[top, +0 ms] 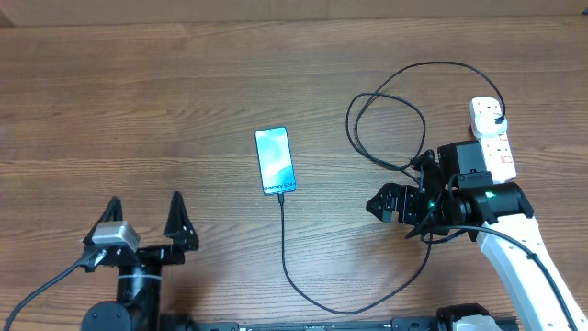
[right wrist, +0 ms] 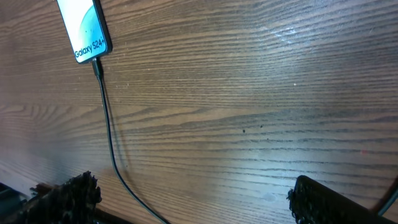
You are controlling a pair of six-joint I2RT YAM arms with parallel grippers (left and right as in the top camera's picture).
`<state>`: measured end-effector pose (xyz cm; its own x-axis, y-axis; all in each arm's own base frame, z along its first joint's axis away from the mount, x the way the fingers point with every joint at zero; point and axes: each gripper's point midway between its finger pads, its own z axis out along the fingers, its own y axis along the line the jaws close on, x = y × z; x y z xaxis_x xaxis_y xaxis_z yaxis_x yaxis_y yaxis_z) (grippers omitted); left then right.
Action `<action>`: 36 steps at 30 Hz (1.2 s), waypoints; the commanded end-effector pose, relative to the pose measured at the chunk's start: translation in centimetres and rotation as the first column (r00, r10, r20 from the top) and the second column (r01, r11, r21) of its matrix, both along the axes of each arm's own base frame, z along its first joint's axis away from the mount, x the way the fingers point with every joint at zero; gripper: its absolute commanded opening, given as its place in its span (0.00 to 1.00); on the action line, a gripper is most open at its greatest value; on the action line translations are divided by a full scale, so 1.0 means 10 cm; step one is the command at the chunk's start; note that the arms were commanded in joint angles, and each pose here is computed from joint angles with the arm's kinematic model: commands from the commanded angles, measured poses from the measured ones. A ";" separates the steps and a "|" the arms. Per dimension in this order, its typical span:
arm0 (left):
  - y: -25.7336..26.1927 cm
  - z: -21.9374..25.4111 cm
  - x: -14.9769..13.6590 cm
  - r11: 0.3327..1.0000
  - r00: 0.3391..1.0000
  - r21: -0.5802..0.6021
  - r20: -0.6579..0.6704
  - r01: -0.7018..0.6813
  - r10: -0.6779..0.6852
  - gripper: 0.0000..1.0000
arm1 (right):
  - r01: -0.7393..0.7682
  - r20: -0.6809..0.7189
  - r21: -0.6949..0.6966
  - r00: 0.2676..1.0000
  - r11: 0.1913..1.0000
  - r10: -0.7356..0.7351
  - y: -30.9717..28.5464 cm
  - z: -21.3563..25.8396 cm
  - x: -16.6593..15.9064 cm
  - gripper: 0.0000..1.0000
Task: Plug charger to phone and switch on socket
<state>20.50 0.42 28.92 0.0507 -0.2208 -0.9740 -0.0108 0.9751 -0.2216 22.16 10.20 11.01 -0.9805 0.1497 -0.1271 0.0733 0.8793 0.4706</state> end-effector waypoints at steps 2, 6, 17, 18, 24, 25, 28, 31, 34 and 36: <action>-0.01 -0.04 0.12 0.999 0.990 0.050 0.139 0.012 -0.019 1.00 | 0.000 -0.001 0.002 1.000 1.000 0.000 0.01 -0.01 0.00 1.00; 0.03 0.05 0.14 0.998 0.969 0.058 0.245 -0.012 -0.002 1.00 | 0.000 -0.001 0.002 1.000 1.000 0.000 0.01 -0.01 0.00 1.00; 0.17 -0.05 0.18 0.995 0.949 0.057 0.310 -0.081 0.060 1.00 | 0.000 -0.001 0.002 1.000 1.000 0.000 0.01 -0.01 0.00 1.00; 0.17 -0.10 0.20 0.995 0.953 0.055 0.299 -0.079 0.059 1.00 | 0.000 -0.001 0.002 1.000 1.000 0.000 0.01 -0.01 0.00 1.00; 0.14 -0.39 0.29 0.998 0.970 0.038 0.241 -0.042 0.032 0.99 | 0.000 -0.001 0.002 1.000 1.000 0.000 0.01 -0.01 0.00 1.00; 0.14 -0.46 0.31 0.999 0.974 0.028 0.226 -0.037 0.030 1.00 | 0.000 -0.001 0.002 1.000 1.000 0.000 0.01 -0.01 0.00 1.00; 0.13 -0.61 0.35 1.000 0.985 0.012 0.170 -0.028 0.026 1.00 | 0.000 -0.001 0.002 1.000 1.000 0.000 0.01 -0.01 0.00 1.00; 0.13 -0.72 0.37 1.000 0.992 0.008 0.125 -0.028 0.027 0.99 | 0.000 -0.001 0.002 1.000 1.000 0.000 0.01 -0.01 0.00 1.00; 0.10 -0.94 0.40 1.000 0.999 -0.002 0.036 -0.011 0.011 1.00 | 0.000 -0.001 0.002 1.000 1.000 0.000 0.01 -0.01 0.00 1.00; 0.05 -1.05 0.41 1.000 1.000 -0.007 -0.008 0.018 -0.018 0.99 | 0.000 -0.001 0.002 1.000 1.000 0.000 0.01 -0.01 0.00 1.00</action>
<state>24.61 1.77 19.13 0.0716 -0.2047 -0.9762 -0.0345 0.9776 -0.2075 22.17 10.19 11.00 -0.9804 0.1502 -0.1274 0.0736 0.8796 0.4701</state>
